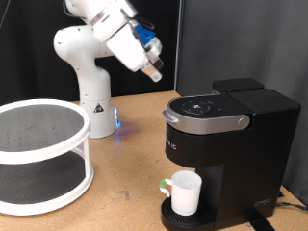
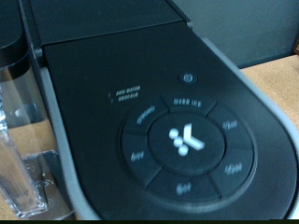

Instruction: Make a cup of coffee with the keurig machine

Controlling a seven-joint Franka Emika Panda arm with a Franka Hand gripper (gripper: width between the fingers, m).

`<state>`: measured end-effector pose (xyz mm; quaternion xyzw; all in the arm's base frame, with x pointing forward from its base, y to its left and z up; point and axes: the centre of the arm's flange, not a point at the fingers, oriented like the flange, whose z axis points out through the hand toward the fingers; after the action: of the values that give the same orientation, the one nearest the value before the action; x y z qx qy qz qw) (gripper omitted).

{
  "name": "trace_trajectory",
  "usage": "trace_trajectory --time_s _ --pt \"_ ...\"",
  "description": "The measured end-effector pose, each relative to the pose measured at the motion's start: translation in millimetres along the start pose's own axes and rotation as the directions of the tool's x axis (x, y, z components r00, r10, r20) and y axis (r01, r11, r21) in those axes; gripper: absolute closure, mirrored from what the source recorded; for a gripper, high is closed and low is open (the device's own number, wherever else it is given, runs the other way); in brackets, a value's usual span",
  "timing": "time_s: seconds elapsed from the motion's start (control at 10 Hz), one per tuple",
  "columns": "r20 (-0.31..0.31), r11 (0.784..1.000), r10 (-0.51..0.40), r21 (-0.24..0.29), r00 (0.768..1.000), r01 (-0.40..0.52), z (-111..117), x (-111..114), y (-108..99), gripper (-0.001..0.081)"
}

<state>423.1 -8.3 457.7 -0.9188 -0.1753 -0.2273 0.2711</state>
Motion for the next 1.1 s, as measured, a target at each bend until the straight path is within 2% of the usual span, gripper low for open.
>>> trace_trajectory --time_s 0.1,0.2,0.3,0.6,0.7,0.9,1.1 --pt "0.062 0.996 -0.072 -0.042 0.995 0.075 0.6 11.6 -10.3 0.0000" --pt "0.108 0.993 -0.094 -0.059 0.990 0.100 0.6 24.1 -21.2 0.0000" --pt "0.144 0.993 -0.091 -0.066 0.985 0.101 4.8 31.7 -19.9 0.0000" --pt "0.113 0.992 -0.102 -0.062 0.988 0.110 0.5 41.2 -25.7 0.0000" --pt "0.132 0.985 -0.139 -0.083 0.981 0.151 -4.0 50.8 -31.6 0.0000" --pt "0.264 0.965 -0.203 -0.106 0.943 0.238 -5.5 69.8 -42.7 0.0000" --pt "0.356 0.963 -0.210 -0.084 0.911 0.254 -1.3 87.7 -44.0 0.0000"
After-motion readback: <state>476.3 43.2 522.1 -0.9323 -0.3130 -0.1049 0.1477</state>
